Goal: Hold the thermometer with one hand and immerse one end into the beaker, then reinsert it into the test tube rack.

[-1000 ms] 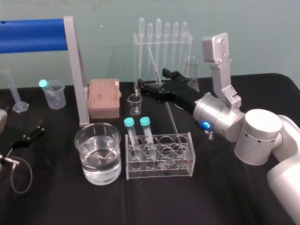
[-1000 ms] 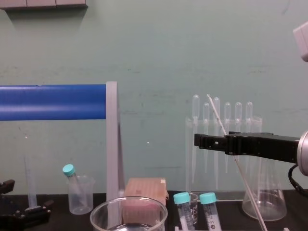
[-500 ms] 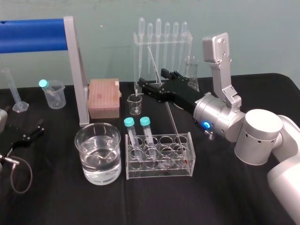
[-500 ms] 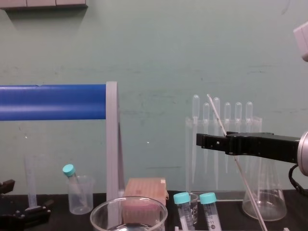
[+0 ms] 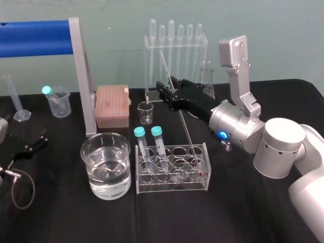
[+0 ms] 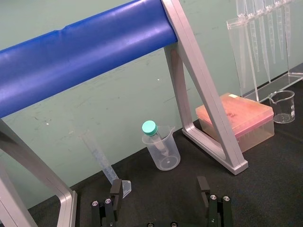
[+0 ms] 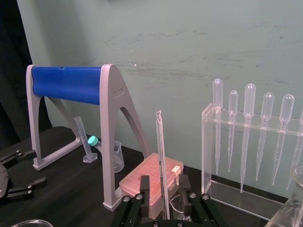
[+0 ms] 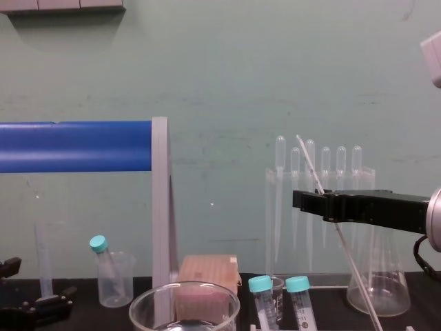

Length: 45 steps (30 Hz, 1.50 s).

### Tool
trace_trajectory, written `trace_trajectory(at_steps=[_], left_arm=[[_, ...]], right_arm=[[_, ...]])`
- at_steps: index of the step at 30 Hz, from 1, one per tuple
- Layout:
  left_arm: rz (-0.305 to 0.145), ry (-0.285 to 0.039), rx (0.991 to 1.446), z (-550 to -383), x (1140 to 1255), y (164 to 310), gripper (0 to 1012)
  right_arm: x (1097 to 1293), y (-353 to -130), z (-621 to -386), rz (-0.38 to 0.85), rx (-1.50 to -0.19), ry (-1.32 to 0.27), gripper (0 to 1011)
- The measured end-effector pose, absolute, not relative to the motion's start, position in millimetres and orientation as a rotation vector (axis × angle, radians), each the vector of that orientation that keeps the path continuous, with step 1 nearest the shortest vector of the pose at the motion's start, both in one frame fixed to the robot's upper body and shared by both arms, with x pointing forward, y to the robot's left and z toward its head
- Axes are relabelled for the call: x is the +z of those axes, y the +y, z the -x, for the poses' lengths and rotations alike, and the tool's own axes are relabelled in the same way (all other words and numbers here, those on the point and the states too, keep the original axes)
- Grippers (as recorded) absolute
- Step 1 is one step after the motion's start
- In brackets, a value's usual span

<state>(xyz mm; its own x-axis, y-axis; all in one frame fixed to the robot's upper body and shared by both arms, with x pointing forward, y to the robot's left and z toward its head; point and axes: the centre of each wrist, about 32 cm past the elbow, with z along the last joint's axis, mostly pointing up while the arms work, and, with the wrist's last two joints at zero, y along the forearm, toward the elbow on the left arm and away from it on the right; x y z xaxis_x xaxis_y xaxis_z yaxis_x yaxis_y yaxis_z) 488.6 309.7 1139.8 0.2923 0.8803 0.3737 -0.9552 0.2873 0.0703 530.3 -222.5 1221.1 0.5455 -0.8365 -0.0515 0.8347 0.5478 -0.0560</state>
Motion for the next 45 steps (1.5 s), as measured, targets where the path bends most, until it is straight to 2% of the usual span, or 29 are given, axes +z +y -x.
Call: trace_trajectory(at_steps=[4, 5, 6, 8, 9, 11, 12, 26, 32, 45], left_arm=[[-0.304, -0.285, 1.248, -488.6, 1139.8, 309.7, 1008], [-0.304, -0.285, 1.248, -488.6, 1139.8, 309.7, 1008], [-0.304, -0.285, 1.248, -488.6, 1139.8, 309.6, 1008], [-0.304, -0.285, 1.248, -488.6, 1139.8, 309.7, 1008], [-0.304, -0.285, 1.248, -488.6, 1139.8, 309.7, 1008], [-0.304, -0.285, 1.248, -488.6, 1139.8, 309.7, 1008], [-0.304, -0.285, 1.248, -488.6, 1139.8, 309.7, 1008], [-0.305, -0.285, 1.248, -488.6, 1139.8, 309.7, 1008], [-0.304, -0.285, 1.248, -488.6, 1139.8, 309.7, 1008], [-0.304, -0.285, 1.248, -488.6, 1139.8, 309.7, 1008]], right_arm=[[1221.1, -223, -530, 0.026, -0.991, 0.075, 301], [1221.1, -223, -530, 0.026, -0.991, 0.075, 301], [1221.1, -223, -530, 0.026, -0.991, 0.075, 233], [1221.1, -223, -530, 0.026, -0.991, 0.075, 194], [1221.1, -223, -530, 0.026, -0.992, 0.075, 137], [1221.1, -223, -530, 0.026, -0.992, 0.075, 110], [1221.1, -223, -530, 0.026, -0.992, 0.075, 59], [1221.1, -223, -530, 0.026, -0.991, 0.075, 56], [1226.9, -225, -529, -0.003, -0.993, 0.048, 56], [1267.8, -233, -532, -0.248, -0.916, -0.105, 56]])
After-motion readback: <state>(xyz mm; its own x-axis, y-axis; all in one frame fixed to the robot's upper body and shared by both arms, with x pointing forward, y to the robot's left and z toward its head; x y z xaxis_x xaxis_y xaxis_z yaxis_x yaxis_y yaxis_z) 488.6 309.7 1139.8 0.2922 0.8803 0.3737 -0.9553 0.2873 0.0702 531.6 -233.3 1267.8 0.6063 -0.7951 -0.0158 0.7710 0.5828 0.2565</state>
